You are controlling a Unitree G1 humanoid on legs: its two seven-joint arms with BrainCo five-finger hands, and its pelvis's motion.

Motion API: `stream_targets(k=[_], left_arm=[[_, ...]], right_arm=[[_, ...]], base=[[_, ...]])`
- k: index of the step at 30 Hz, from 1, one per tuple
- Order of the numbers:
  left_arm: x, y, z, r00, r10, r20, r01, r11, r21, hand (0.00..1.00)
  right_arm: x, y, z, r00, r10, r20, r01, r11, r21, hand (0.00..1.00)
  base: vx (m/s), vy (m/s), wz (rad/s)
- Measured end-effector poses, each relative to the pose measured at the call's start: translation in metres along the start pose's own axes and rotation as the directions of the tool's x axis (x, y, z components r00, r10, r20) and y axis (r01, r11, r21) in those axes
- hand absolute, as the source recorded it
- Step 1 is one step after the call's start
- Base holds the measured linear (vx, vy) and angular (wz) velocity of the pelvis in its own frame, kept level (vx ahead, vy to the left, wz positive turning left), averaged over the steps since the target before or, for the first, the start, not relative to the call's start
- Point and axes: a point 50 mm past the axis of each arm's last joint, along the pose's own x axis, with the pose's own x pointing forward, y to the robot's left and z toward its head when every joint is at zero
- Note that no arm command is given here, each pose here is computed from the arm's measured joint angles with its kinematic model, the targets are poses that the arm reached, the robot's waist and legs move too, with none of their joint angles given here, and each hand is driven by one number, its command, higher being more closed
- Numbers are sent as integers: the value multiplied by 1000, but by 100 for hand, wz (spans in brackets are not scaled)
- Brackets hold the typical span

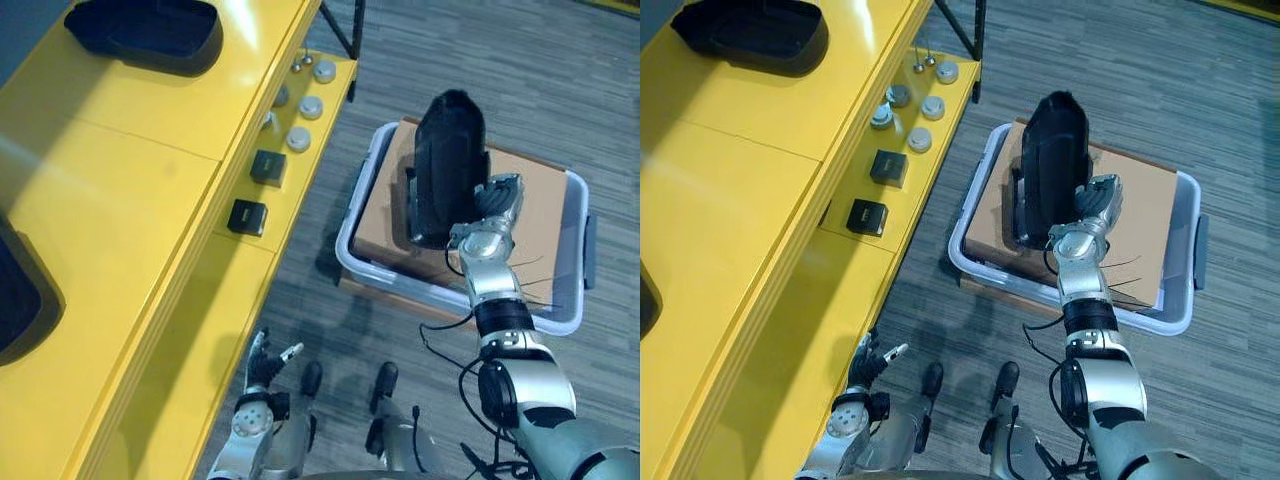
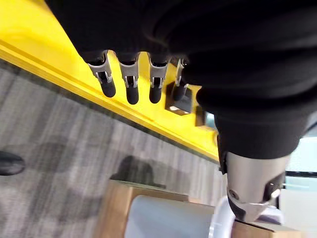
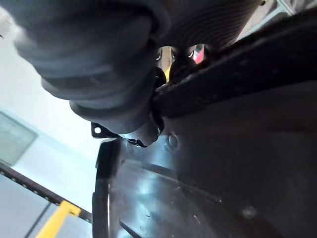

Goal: Walk over and take plastic housings, then place them on the shelf

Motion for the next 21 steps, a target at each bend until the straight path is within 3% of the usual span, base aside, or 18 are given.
stream_targets(k=[9,16,21], left_arm=[[-6,-2,92,919,58,391,-29,996,-80,0],[-3,-9,136,831,84,550,-37,995,-95,0],[-4,-26,150,800,34,599,6,998,-65,0]], right_arm=[[-55,8,36,979,41,200,-71,987,143,100],[-97,33,87,889,178,423,-305,917,256,100],[-134,50,101,797,323,510,-503,823,265,100]], base=[[6,5,-6],[11,18,-8],[-3,21,-9]])
